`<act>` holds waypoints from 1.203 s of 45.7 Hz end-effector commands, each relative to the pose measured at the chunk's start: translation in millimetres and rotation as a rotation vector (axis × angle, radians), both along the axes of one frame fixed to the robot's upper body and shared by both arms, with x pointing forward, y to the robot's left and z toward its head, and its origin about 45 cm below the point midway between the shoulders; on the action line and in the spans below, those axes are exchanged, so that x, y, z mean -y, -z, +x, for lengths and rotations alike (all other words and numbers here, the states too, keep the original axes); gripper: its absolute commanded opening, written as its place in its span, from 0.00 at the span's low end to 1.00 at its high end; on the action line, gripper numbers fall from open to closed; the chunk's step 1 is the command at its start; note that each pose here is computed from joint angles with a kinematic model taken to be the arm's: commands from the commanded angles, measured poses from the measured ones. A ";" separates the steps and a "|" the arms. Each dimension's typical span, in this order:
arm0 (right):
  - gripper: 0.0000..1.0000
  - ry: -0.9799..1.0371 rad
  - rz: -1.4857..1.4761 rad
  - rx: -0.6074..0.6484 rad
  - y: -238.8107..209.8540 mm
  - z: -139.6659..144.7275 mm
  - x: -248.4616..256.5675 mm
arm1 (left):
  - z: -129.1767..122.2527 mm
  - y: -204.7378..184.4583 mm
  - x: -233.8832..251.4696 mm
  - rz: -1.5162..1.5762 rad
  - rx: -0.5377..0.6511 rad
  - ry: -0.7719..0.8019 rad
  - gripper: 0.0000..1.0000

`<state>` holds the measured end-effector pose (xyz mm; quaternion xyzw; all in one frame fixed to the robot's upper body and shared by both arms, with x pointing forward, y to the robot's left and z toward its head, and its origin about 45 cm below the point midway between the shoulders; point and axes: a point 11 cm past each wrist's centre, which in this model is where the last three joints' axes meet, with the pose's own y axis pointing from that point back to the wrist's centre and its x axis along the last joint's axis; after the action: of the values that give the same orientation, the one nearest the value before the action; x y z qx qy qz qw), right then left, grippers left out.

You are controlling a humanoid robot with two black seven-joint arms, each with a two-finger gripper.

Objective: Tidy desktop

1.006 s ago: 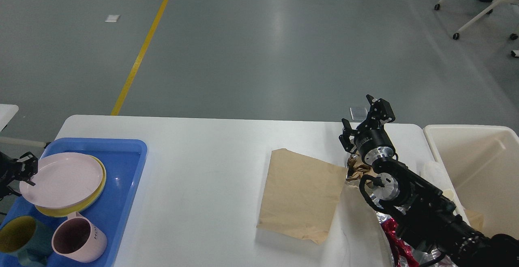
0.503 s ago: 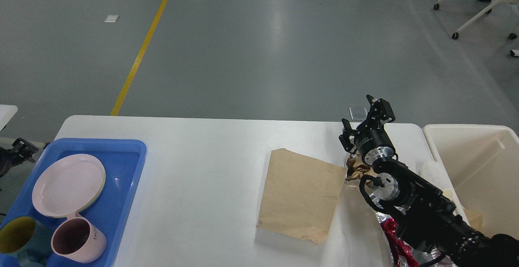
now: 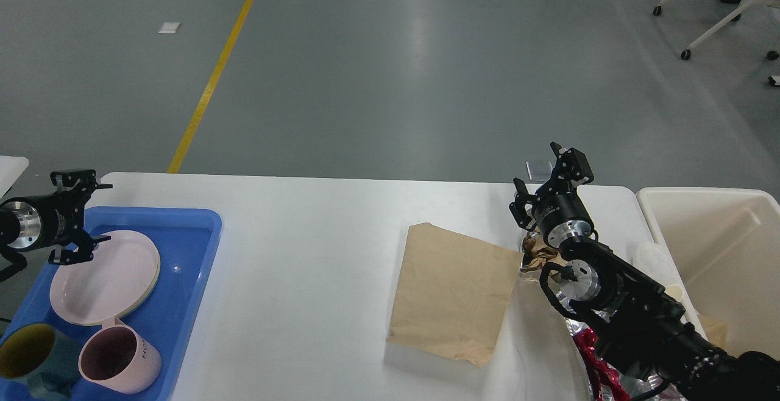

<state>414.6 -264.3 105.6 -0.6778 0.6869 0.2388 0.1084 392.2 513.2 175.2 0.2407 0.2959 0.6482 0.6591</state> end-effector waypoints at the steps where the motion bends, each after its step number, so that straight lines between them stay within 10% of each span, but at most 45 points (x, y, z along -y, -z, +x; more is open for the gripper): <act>1: 1.00 0.000 0.000 0.000 0.2 -0.2 0.1 | 5.8 -0.5 7.6 -0.183 0.133 -0.105 0.96; 35: 1.00 0.001 0.001 -0.001 0.2 -0.1 0.2 | 33.5 -42.2 1.2 -0.717 0.713 -0.559 0.96; 55: 1.00 0.000 0.000 0.000 0.2 -0.2 0.1 | 50.1 -50.4 22.1 -0.781 0.740 -0.556 0.96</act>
<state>414.6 -264.4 105.6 -0.6776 0.6870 0.2388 0.1086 433.8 497.6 212.5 -0.3370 0.3236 0.6944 0.5473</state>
